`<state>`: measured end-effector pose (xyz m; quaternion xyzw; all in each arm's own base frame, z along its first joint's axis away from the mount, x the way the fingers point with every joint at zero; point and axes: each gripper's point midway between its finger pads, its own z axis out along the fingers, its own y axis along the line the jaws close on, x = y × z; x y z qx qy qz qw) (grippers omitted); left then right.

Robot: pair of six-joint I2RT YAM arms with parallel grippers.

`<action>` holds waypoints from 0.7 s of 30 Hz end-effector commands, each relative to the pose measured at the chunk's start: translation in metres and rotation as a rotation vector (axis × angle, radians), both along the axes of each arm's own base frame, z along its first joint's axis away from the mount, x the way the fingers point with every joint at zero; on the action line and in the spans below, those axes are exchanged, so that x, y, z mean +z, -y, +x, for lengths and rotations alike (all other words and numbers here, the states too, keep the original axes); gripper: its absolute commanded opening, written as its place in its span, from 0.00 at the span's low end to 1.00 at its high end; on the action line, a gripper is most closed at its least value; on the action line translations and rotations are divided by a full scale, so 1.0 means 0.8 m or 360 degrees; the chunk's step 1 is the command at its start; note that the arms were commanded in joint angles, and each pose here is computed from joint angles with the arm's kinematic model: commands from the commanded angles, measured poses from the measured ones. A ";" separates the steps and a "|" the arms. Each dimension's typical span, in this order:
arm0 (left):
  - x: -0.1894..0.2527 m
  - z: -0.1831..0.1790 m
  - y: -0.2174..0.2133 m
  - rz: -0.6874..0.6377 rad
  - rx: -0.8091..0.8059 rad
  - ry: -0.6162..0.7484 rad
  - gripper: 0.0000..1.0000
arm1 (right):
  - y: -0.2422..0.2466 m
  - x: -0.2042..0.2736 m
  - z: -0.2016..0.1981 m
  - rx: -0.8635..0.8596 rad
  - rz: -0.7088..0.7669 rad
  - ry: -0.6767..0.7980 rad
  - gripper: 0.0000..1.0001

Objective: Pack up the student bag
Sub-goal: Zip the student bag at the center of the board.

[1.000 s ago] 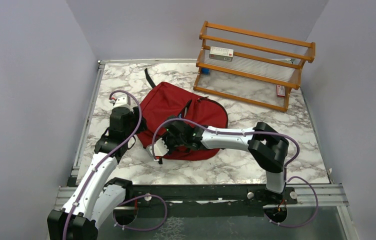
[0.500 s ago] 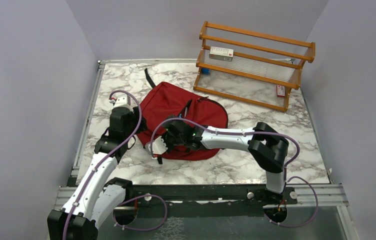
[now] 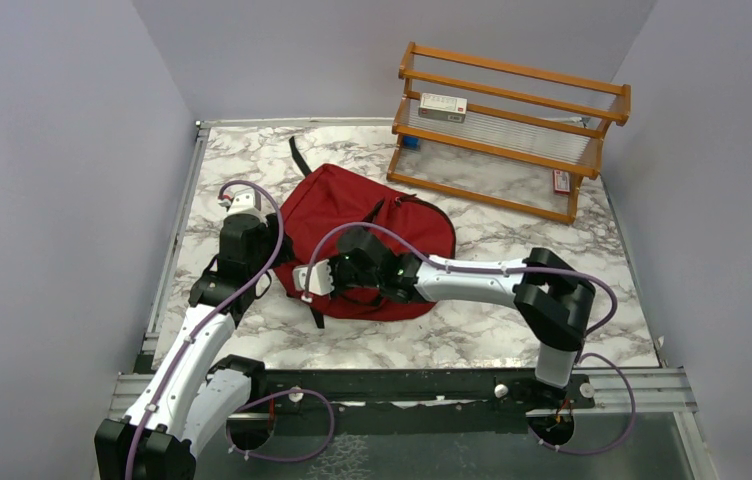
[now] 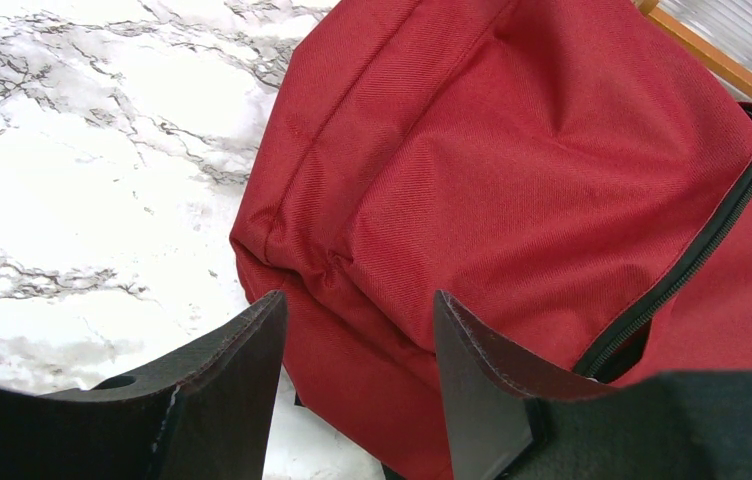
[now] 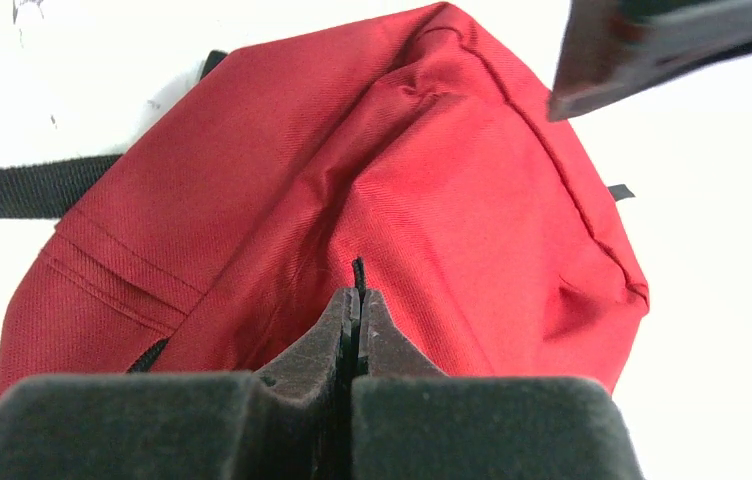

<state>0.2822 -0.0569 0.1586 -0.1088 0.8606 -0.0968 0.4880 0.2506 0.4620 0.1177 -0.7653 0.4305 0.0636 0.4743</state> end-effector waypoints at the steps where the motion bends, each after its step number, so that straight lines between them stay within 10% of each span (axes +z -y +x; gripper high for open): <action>1: 0.016 0.006 -0.001 0.0004 0.0000 0.0050 0.57 | -0.012 0.067 0.001 -0.0132 0.0421 -0.0104 0.01; 21: 0.058 0.002 0.099 -0.0250 -0.0742 0.0341 0.72 | 0.087 0.137 0.121 -0.1148 0.1762 -0.1033 0.01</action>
